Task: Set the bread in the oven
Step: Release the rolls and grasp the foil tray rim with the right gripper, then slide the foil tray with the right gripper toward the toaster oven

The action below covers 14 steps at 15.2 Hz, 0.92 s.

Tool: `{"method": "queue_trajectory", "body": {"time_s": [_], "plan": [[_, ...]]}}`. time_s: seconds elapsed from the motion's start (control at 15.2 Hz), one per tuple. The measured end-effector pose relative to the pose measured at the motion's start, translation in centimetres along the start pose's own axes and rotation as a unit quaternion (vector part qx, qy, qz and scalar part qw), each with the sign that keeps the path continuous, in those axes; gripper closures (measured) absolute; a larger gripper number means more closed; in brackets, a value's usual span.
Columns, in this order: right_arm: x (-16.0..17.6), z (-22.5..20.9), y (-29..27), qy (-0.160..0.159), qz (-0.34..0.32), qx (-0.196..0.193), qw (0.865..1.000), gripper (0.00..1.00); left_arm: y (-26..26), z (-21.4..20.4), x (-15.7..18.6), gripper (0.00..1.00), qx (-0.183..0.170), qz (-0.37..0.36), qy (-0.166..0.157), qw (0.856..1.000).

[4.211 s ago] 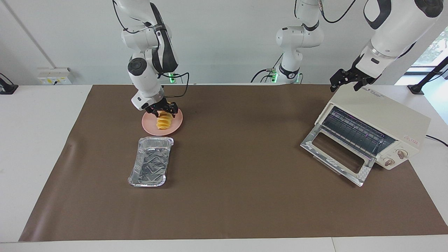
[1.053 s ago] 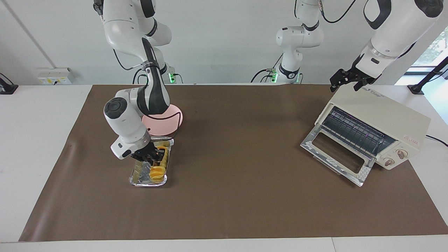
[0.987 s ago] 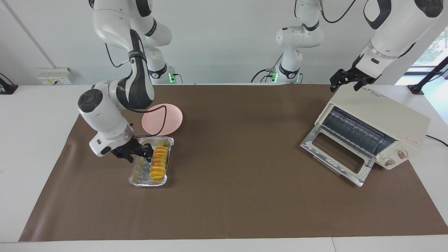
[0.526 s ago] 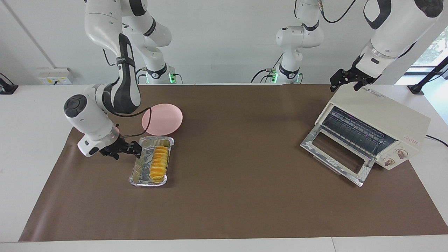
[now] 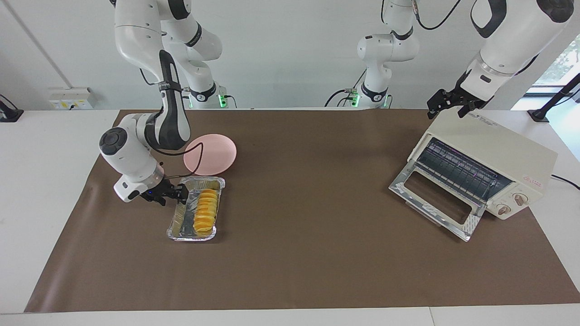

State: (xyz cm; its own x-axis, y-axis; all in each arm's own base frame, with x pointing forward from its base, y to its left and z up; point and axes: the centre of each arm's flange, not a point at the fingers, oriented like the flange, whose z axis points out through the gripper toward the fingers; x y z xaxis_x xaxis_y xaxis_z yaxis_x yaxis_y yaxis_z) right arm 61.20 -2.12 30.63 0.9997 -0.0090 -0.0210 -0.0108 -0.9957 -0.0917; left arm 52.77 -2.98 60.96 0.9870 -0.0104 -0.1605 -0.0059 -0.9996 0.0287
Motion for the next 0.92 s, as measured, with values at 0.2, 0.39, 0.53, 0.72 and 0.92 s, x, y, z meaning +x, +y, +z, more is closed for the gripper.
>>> {"method": "queue_trajectory", "body": {"time_s": [0.2,0.39,0.53,0.72,0.92], "plan": [[0.0,-0.1,-0.5,0.001,-0.004,0.0,1.0,0.8,0.0,0.0,0.0,0.0,0.0,0.0,0.0,1.0],[0.3,-1.4,-1.0,0.011,-0.005,0.004,1.0,0.98,0.0,0.0,0.0,0.0,0.0,0.0,0.0,1.0],[0.7,-3.1,-1.9,0.01,-0.008,0.011,1.0,0.98,0.0,0.0,0.0,0.0,0.0,0.0,0.0,1.0],[1.4,-6.3,-4.6,0.008,-0.002,0.023,1.0,0.98,0.0,0.0,0.0,0.0,0.0,0.0,0.0,1.0],[1.9,-9.0,-8.8,0.016,0.008,0.033,0.999,0.98,0.0,0.0,0.0,0.0,0.0,0.0,0.0,1.0]]}}
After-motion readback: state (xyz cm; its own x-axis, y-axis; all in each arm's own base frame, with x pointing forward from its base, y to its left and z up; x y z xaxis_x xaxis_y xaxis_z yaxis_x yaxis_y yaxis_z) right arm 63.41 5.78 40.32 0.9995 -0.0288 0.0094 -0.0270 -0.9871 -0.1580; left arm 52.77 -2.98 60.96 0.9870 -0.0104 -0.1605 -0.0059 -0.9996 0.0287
